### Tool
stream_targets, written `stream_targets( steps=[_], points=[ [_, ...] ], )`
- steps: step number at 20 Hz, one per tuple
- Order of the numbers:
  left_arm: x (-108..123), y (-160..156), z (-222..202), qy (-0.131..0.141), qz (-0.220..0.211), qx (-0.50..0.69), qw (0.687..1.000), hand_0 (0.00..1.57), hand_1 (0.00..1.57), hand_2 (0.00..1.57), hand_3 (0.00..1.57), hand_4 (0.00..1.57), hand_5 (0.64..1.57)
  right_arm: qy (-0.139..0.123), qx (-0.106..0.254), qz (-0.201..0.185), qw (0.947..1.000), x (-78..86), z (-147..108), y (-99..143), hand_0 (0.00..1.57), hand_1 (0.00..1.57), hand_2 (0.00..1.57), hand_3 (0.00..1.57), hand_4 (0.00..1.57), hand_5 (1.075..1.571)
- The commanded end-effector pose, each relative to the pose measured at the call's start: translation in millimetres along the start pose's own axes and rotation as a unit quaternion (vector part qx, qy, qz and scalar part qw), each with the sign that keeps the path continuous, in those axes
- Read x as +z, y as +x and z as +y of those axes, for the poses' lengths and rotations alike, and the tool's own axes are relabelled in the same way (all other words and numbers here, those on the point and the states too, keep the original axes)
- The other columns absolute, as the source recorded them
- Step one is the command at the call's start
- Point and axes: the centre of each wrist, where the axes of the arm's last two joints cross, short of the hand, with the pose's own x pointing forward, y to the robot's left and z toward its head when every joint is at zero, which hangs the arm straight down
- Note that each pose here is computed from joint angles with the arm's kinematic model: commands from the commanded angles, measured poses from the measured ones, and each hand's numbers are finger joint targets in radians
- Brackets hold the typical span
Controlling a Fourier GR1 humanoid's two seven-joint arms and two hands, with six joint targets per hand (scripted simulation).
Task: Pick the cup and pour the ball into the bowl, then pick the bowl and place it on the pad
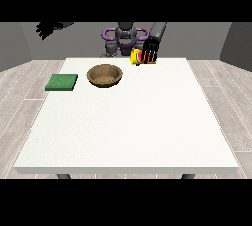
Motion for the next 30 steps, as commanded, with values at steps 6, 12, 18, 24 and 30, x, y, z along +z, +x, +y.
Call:
stream_targets(
  steps=[6, 12, 18, 24, 30],
  points=[
    [-25.9, 100.5, 21.4, -0.025, 0.016, -0.109, 0.994, 0.77, 0.77, 1.57, 1.21, 1.05, 1.568, 0.009, -0.015, 0.027, 0.9995, -3.1, 3.0, -16.5, 0.0, 0.0, 0.0, 0.0, 0.65, 1.564],
    [-9.1, 122.3, 18.4, -0.016, -0.003, -0.195, 0.981, 0.45, 0.45, 1.56, 1.21, 0.76, 1.569, 0.02, -0.016, 0.008, 0.9996, -16.3, 14.6, -18.4, 0.0, 0.0, 0.0, 0.0, 0.66, 1.561],
    [-4.2, 162.5, 43.4, -0.064, -0.066, -0.262, 0.961, 0.0, 0.0, 1.13, 1.45, 0.85, 1.571, 0.037, -0.021, 0.027, 0.9987, -29.2, 30.3, -25.4, 0.0, 0.0, 0.0, 0.0, 0.68, 1.562],
    [-2.7, 130.1, 39.7, -0.021, -0.015, -0.17, 0.985, 0.0, 0.0, 1.19, 1.43, 0.75, 1.563, 0.007, -0.009, 0.014, 0.9998, -25.7, 25.7, -14.6, 0.0, 0.0, 0.0, 0.0, 0.69, 1.563],
    [5.0, 100.3, 53.0, 0.029, 0.014, 0.092, 0.995, 1.02, 1.02, 1.55, 1.22, 1.23, 1.563, -0.029, -0.028, 0.022, 0.9989, -19.9, 25.0, -27.7, 0.0, 0.0, 0.0, 0.0, 0.71, 1.57]
  ],
)
